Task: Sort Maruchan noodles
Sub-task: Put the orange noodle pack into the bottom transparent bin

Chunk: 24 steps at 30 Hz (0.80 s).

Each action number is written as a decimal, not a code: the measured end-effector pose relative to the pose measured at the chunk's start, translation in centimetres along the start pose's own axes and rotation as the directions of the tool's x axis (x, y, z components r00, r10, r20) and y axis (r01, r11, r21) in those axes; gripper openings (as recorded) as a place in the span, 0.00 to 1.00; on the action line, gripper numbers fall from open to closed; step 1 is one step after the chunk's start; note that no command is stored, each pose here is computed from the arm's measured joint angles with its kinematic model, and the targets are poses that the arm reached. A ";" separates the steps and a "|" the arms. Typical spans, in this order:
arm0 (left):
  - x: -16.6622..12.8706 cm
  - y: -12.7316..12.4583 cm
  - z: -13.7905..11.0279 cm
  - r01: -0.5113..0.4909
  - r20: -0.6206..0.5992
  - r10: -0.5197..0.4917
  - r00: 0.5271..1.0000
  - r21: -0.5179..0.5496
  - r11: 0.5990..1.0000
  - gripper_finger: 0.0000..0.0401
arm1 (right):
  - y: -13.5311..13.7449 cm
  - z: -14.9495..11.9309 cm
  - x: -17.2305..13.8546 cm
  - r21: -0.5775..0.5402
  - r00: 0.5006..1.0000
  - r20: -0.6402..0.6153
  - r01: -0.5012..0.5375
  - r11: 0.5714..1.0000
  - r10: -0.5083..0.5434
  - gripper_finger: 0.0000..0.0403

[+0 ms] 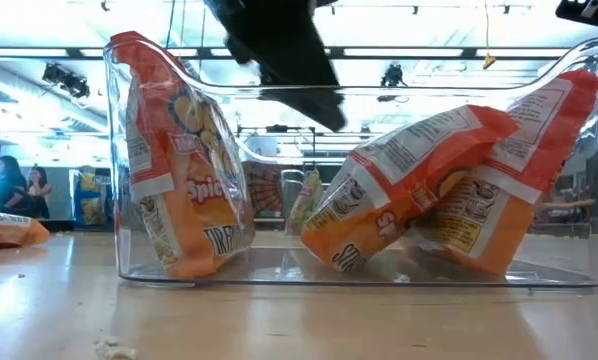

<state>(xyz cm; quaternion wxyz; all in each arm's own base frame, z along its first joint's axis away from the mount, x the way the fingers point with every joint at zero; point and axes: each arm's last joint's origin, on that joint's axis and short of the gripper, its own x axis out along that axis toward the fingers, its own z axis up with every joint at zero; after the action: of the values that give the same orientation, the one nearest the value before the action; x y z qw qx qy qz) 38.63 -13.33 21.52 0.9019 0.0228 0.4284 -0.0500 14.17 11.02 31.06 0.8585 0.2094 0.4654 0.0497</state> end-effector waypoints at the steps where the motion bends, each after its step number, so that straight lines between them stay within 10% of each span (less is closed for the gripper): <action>1: -0.4 0.1 0.2 -0.019 -0.032 0.018 0.999 -0.019 1.000 0.58 | 0.0 0.0 0.2 -0.008 1.000 -0.004 0.007 1.000 -0.007 0.52; 10: -0.3 2.5 0.7 -0.026 -0.157 -0.004 0.988 -0.189 0.982 0.53 | 0.7 0.1 2.9 -0.060 0.994 -0.069 0.084 0.995 -0.088 0.52; 19: 3.4 0.6 -1.4 0.011 -0.261 -0.044 0.964 -0.129 0.992 0.43 | 0.6 0.6 5.4 -0.033 0.973 -0.022 0.230 0.973 -0.230 0.52; 24: 4.8 0.5 -1.7 -0.002 -0.248 -0.029 0.968 -0.125 0.992 0.43 | -0.3 0.1 9.6 -0.203 0.921 -0.113 0.347 0.916 -0.373 0.52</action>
<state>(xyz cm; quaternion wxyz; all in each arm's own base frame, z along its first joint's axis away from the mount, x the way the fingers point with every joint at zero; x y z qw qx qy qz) 40.41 -13.00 16.76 0.8403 -0.0301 0.5407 -0.0261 19.61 13.39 23.51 0.8308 0.0379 0.5528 -0.0525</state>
